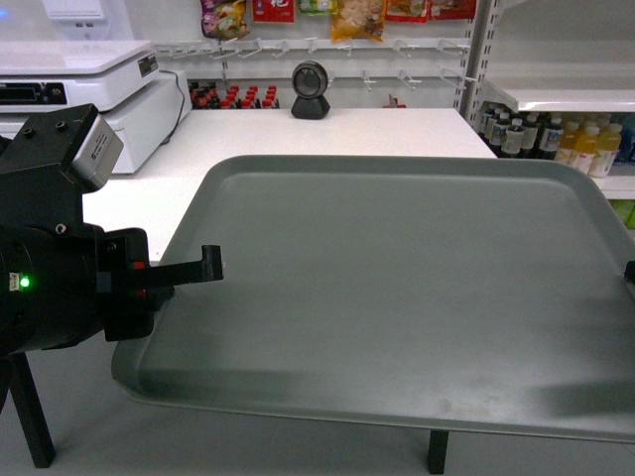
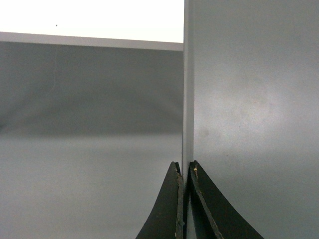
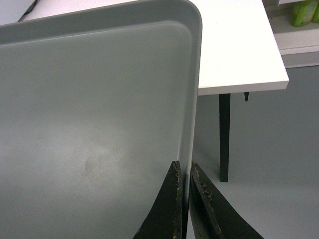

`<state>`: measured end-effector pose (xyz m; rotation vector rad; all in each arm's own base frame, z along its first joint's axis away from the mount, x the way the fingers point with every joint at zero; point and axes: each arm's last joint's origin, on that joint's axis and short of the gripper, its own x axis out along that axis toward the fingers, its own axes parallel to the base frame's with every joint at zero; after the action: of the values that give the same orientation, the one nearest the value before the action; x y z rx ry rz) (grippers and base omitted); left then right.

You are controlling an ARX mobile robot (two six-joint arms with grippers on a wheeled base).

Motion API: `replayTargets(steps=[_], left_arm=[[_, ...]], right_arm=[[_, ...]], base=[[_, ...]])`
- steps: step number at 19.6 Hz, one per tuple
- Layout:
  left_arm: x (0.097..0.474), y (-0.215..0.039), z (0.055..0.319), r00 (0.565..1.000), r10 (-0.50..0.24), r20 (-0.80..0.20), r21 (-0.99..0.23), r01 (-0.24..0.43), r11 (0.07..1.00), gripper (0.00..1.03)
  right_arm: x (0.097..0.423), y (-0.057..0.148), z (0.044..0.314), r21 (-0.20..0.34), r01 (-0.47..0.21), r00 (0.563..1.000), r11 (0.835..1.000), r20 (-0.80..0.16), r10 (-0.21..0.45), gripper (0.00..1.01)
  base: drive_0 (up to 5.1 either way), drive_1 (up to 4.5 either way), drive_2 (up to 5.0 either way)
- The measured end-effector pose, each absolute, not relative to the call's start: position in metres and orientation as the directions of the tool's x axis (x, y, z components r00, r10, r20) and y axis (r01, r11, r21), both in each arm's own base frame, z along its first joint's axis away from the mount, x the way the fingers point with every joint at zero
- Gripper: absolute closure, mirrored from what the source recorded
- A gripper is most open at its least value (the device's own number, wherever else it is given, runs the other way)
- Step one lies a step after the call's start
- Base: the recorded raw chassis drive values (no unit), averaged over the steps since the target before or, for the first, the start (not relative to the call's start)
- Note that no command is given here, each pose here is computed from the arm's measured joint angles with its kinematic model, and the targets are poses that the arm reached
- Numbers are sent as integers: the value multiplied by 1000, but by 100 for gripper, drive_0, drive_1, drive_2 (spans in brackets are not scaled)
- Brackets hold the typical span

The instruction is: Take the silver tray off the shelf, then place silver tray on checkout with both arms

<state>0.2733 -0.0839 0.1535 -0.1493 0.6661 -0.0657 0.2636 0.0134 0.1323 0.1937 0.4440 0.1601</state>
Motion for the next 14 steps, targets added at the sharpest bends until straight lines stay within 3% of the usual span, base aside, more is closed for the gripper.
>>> replayTargets(steps=[14], left_arm=[[273, -84, 153, 783, -108, -612, -158, 13, 987, 100]], right_arm=[[263, 13, 132, 221, -111, 890, 969, -411, 196, 98]], base=[[-12, 406, -430]])
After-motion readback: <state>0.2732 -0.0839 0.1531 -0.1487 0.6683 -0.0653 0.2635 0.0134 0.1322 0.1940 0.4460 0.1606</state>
